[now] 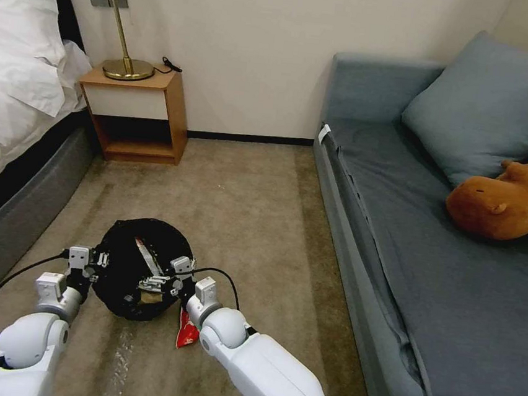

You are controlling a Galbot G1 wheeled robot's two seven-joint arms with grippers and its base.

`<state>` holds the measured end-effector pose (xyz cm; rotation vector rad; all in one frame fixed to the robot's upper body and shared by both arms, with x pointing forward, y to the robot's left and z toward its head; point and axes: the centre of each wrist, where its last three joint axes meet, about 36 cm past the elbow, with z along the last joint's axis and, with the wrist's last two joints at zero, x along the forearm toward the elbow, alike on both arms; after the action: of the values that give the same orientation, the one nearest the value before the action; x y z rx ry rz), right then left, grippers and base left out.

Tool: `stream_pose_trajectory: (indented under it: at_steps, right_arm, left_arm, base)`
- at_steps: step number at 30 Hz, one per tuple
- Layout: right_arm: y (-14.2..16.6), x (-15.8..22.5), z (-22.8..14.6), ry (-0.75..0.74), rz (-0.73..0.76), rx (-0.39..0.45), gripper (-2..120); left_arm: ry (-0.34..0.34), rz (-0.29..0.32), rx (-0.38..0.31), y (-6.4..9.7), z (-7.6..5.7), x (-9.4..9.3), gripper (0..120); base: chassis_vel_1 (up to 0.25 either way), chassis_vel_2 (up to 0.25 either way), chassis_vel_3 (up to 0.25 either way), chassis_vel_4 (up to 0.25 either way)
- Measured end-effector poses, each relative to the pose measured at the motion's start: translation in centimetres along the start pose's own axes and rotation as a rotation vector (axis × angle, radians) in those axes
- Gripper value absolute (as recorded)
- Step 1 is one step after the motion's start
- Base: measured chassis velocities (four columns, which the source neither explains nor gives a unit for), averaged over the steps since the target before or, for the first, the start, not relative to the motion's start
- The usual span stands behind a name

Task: Pick up the trash bin, then pick up the garbage on the floor and place it into the trash bin.

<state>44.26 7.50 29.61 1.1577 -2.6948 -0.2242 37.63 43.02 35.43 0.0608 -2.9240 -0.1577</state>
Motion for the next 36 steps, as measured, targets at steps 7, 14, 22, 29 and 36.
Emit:
stream_pose_trajectory:
  at_steps: [7, 14, 22, 29, 36]
  right_arm:
    - [-0.5, -0.4, -1.4, -0.018, 0.02, -0.005, 100]
    - [-1.6, 0.0, -0.8, -0.008, 0.065, 0.011, 100]
    - [-2.6, 1.6, 2.7, 0.047, 0.122, 0.057, 100]
    - [-4.3, 2.7, 5.8, 0.092, 0.168, 0.133, 100]
    - [-4.9, 3.8, 7.8, 0.136, 0.196, 0.15, 100]
  left_arm:
    - [-0.005, -0.013, -0.005, 1.4, -0.3, 0.2, 4]
    - [-0.015, -0.024, 0.005, 2.3, -0.1, 0.4, 4]
    - [-0.024, -0.036, 0.01, 3.6, 0.1, 0.5, 4]
    - [-0.026, -0.055, 0.022, 4.9, 0.3, 0.9, 4]
    - [-0.039, -0.068, 0.031, 6.2, -0.2, 0.8, 4]
  base:
    - [0.0, 0.0, 0.0, 0.0]
    - [0.0, 0.0, 0.0, 0.0]
    - [0.0, 0.0, 0.0, 0.0]
    - [0.0, 0.0, 0.0, 0.0]
    - [0.0, 0.0, 0.0, 0.0]
